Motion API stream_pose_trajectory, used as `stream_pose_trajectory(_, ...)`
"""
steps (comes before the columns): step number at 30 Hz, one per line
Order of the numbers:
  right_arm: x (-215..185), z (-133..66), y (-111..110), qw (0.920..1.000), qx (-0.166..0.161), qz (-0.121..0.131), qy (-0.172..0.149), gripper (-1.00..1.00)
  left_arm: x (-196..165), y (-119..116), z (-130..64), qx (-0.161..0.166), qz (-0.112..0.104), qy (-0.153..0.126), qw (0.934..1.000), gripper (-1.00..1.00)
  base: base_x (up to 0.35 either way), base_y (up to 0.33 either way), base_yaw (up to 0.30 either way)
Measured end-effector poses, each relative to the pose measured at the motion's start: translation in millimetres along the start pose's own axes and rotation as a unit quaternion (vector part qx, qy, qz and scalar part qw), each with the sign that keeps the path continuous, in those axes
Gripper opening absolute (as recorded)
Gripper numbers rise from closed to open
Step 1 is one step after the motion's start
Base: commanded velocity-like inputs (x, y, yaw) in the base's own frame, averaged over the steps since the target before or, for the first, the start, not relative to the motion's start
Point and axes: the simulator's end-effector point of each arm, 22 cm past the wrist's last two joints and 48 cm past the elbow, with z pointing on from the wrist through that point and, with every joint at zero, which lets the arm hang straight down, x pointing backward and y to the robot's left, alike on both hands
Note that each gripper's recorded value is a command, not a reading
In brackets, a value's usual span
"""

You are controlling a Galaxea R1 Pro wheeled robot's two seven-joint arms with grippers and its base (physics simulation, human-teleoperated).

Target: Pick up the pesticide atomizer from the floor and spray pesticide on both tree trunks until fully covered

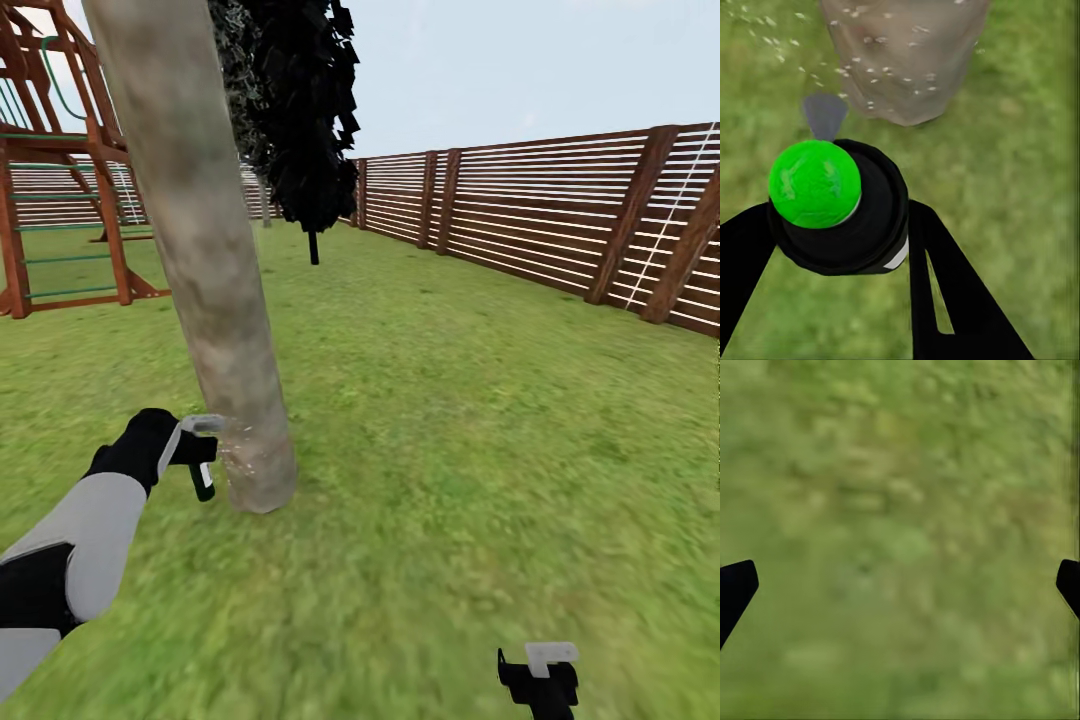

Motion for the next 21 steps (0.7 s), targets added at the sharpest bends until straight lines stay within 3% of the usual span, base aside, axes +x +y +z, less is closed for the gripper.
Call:
stream_pose_trajectory(4, 0.1, 0.0, 0.1, 1.0000, 0.000, 0.000, 0.000, 1.00, 1.0, 0.9, 0.3, -0.001, 0.000, 0.001, 1.0000, -1.00, 0.000, -0.273, 0.090)
stream_pose_trajectory(14, 0.0, -0.1, 0.2, 1.0000, 0.000, 0.000, 0.000, 1.00, 2.1, 1.4, 0.6, -0.002, 0.000, 0.002, 1.0000, -1.00, 0.027, -0.276, 0.268)
stream_pose_trajectory(21, -0.1, -0.1, 0.3, 1.0000, -0.001, 0.000, 0.000, 1.00, 2.0, 0.8, 0.7, -0.002, 0.000, 0.001, 1.0000, -1.00, 0.133, -0.272, 0.034)
